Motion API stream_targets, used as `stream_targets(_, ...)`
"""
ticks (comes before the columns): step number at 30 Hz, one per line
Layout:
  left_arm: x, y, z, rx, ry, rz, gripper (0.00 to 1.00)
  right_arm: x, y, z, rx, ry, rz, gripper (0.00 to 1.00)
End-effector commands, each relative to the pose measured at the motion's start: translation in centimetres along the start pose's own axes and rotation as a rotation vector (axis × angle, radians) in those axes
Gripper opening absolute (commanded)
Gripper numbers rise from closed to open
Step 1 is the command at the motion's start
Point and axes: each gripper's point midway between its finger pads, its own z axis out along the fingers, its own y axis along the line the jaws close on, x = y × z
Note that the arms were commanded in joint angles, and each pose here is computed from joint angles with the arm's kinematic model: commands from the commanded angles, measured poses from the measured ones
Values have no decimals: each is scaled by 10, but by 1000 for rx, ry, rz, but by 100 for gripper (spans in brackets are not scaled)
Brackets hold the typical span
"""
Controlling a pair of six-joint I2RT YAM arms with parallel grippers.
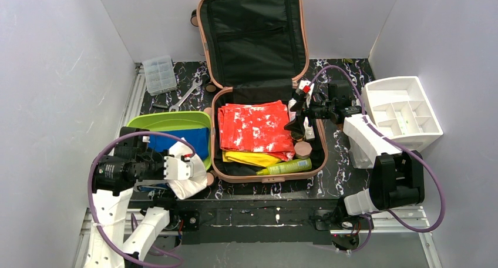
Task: Open, take out, and arrange the luggage
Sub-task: Place the clothes in the bin.
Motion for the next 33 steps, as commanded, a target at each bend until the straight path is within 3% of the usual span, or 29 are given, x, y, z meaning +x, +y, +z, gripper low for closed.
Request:
stream_targets(1, 2, -12, -2, 71, 13, 27, 0, -6, -2, -3, 10, -20, -20, 99)
stream_targets(7, 25, 3, 27, 83, 125, 53, 0, -6, -1, -3, 6, -21, -19, 98)
stream_targets(14, 22, 43, 39, 6, 121, 49, 0, -6, -1, -3, 3, -22, -18, 98)
stream_targets(21, 32, 79, 46, -63, 190, 71, 0, -7, 1, -3, -2, -26, -19, 99)
stream_targets(33, 49, 118, 85, -60, 282, 78, 0, -8, 3, -3, -11, -31, -21, 98)
